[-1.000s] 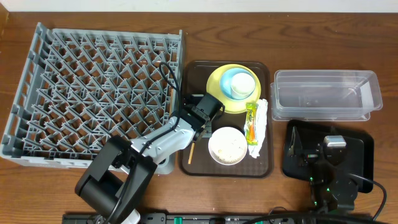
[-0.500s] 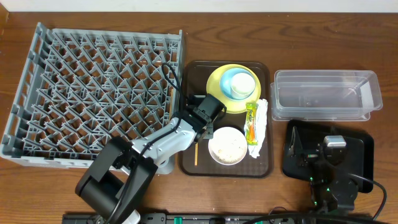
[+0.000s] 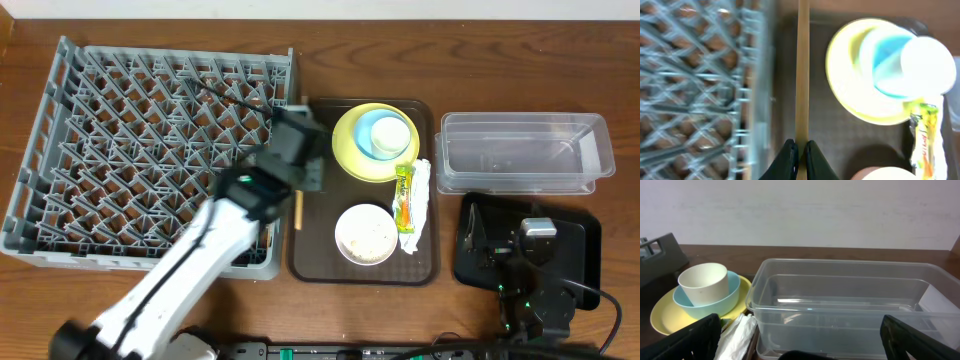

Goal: Sort waste into correct bins and load items into the dishwasher
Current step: 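Carry the second chopstick into the dish rack and release it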

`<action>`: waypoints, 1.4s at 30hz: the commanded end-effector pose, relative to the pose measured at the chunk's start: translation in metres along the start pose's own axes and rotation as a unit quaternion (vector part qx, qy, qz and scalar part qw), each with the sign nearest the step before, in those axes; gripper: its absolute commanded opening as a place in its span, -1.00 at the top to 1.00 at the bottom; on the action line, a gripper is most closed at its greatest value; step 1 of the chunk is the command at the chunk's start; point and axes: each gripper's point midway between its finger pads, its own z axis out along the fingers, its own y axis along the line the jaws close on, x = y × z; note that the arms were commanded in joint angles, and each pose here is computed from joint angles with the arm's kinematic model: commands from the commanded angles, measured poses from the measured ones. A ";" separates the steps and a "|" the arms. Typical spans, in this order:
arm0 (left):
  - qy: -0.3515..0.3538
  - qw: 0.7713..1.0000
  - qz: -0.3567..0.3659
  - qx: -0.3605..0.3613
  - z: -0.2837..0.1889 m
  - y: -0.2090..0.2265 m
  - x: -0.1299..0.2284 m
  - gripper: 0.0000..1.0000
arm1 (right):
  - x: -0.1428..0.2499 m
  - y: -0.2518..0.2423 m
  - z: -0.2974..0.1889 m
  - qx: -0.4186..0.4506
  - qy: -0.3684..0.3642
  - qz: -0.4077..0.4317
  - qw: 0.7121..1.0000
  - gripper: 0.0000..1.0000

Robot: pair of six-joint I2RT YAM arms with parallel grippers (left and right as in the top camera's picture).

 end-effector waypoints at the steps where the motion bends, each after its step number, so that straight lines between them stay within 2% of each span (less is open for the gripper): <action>1: 0.015 0.999 0.032 0.005 -0.002 0.017 -0.001 0.85 | 0.001 0.004 0.000 -0.010 0.001 0.006 1.000 -0.99; 8: 0.056 0.998 0.014 -0.015 0.011 0.052 0.006 0.85 | 0.001 0.004 0.000 -0.010 0.001 0.006 1.000 -0.99; 18: 0.124 0.992 0.018 -0.028 0.049 0.065 0.031 0.85 | 0.001 0.004 0.000 -0.010 0.001 0.006 1.000 -0.99; 23: 0.116 0.993 0.018 -0.030 0.050 0.065 0.028 0.84 | 0.001 0.004 0.000 -0.010 0.001 0.006 1.000 -0.98; 24: 0.115 0.993 0.018 -0.030 0.050 0.065 0.027 0.81 | 0.001 0.004 0.000 -0.010 0.001 0.006 1.000 -0.99; 29: 0.115 0.993 0.018 -0.030 0.050 0.065 0.027 0.19 | 0.001 0.004 0.000 -0.010 0.001 0.006 1.000 -0.98; 32: 0.104 0.994 0.018 -0.027 0.046 0.064 0.020 0.13 | 0.001 0.004 0.000 -0.010 0.001 0.006 1.000 -0.99; 34: 0.086 0.996 0.018 -0.022 0.038 0.061 0.009 -0.02 | 0.001 0.004 0.000 -0.010 0.001 0.006 1.000 -0.99; 36: 0.066 0.997 0.017 -0.019 0.028 0.059 -0.001 -0.05 | 0.001 0.004 0.000 -0.009 0.000 0.005 1.000 -0.98; 38: 0.037 0.999 0.017 -0.029 0.015 0.061 -0.015 -0.07 | -0.006 0.000 0.000 0.004 -0.013 -0.016 1.000 -0.98; 42: -0.030 0.998 0.014 -0.047 -0.023 0.067 -0.040 -0.29 | -0.025 0.003 -0.001 -0.005 -0.052 -0.020 0.998 -0.99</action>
